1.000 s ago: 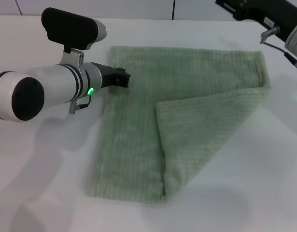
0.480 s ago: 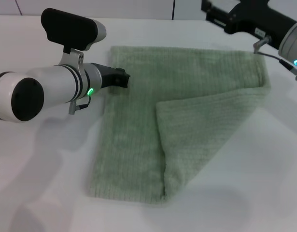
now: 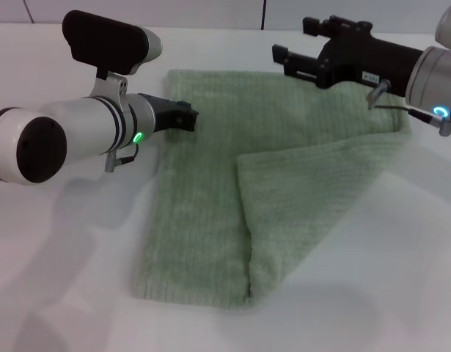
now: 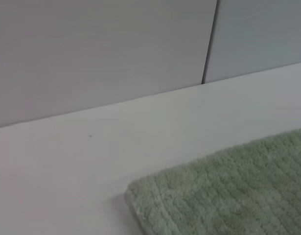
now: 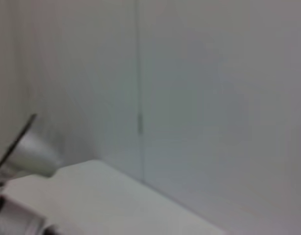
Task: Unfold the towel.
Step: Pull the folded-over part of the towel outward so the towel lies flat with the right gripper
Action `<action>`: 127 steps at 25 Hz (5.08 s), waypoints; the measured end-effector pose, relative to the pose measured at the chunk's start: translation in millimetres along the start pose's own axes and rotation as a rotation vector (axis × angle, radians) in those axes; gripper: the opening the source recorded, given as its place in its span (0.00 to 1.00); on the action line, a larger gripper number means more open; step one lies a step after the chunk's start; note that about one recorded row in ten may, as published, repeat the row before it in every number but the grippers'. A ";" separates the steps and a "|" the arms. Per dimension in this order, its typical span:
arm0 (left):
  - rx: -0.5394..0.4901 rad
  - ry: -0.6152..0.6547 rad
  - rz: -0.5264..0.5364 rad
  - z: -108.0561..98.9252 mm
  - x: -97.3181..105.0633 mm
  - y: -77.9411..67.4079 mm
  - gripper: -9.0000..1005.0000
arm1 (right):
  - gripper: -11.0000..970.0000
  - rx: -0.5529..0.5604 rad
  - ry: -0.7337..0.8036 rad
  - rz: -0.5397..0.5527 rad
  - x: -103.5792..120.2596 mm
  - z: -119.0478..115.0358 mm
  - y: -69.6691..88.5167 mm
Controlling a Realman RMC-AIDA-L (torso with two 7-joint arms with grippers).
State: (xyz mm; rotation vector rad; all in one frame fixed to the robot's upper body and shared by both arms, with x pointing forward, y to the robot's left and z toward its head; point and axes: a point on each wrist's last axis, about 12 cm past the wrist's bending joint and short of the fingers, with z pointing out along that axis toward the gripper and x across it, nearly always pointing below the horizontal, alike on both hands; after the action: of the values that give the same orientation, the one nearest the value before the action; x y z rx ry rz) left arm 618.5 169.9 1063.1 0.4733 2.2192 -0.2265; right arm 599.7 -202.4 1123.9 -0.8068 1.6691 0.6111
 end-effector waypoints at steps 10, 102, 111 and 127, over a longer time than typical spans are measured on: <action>0.000 -0.001 0.001 -0.1 -0.2 0.1 0.01 | 0.74 -0.125 0.076 0.033 -0.1 -17.3 -5.8; 0.004 -0.002 0.009 -1.6 -3.3 -0.5 0.01 | 0.74 -0.323 0.649 0.003 -39.7 56.8 14.5; 0.002 0.006 0.010 -1.0 -0.6 -0.1 0.01 | 0.74 -0.326 0.647 0.003 -38.8 58.8 17.2; 0.001 0.016 0.010 -0.3 2.7 -0.4 0.01 | 0.74 -0.306 0.644 -0.002 -32.6 68.0 21.3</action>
State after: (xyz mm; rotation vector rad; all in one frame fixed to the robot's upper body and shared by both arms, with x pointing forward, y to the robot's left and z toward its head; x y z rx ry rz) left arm 616.7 170.3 1061.2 0.4888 2.2313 -0.2196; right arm 629.5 -131.5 1139.0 -1.3260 2.1804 0.6544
